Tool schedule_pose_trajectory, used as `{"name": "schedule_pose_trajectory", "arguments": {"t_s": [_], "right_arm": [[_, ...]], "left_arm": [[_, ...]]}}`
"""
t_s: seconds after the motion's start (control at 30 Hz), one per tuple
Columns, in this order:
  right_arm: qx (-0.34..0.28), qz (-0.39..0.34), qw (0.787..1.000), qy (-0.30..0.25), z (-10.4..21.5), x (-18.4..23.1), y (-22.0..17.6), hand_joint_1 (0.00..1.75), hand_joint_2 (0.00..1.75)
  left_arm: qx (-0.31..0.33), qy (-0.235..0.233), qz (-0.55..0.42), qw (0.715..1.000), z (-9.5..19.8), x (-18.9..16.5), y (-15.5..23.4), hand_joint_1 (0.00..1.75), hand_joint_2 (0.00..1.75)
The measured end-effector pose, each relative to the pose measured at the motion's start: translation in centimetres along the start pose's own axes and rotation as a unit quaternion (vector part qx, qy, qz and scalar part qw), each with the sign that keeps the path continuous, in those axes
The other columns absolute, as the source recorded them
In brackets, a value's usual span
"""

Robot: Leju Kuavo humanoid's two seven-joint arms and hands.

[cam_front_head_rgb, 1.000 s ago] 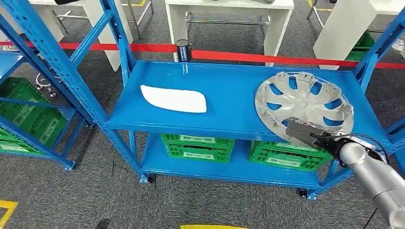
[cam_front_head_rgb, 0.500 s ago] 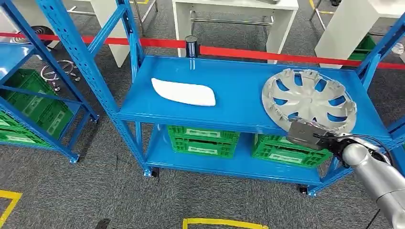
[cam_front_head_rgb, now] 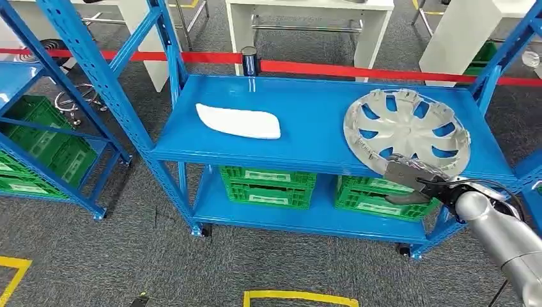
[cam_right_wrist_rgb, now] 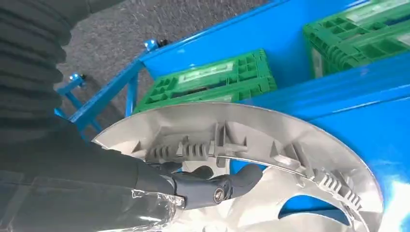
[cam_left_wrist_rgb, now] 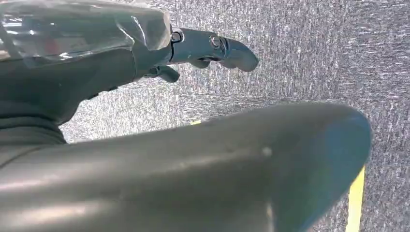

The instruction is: Take the parts from the cabinet and place them on the table.

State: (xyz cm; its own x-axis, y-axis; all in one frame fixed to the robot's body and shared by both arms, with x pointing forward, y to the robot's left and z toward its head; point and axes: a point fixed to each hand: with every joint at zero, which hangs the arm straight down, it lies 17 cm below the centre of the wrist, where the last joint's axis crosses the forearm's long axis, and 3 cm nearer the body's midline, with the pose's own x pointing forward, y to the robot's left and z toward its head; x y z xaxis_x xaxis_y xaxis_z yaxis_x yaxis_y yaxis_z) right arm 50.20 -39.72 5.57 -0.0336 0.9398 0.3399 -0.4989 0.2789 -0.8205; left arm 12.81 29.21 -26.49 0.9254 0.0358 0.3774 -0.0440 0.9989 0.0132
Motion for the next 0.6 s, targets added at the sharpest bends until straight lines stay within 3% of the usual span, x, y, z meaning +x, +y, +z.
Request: {"name": "schedule_pose_trajectory", "arguments": {"t_s": [0.33,0.6], "right_arm": [[0.002,-0.006,1.000,0.005,0.3,-0.6,0.7,0.00,1.75],[-0.031,0.029,0.999,0.007,0.2,-0.5,-0.4,0.00,1.75]], "left_arm": [[-0.007,0.001,0.001,1.000,0.1,-0.4,-0.5,0.00,0.00],[-0.014,0.001,0.002,1.000,0.2,-0.6,-1.2,0.00,0.00]]}}
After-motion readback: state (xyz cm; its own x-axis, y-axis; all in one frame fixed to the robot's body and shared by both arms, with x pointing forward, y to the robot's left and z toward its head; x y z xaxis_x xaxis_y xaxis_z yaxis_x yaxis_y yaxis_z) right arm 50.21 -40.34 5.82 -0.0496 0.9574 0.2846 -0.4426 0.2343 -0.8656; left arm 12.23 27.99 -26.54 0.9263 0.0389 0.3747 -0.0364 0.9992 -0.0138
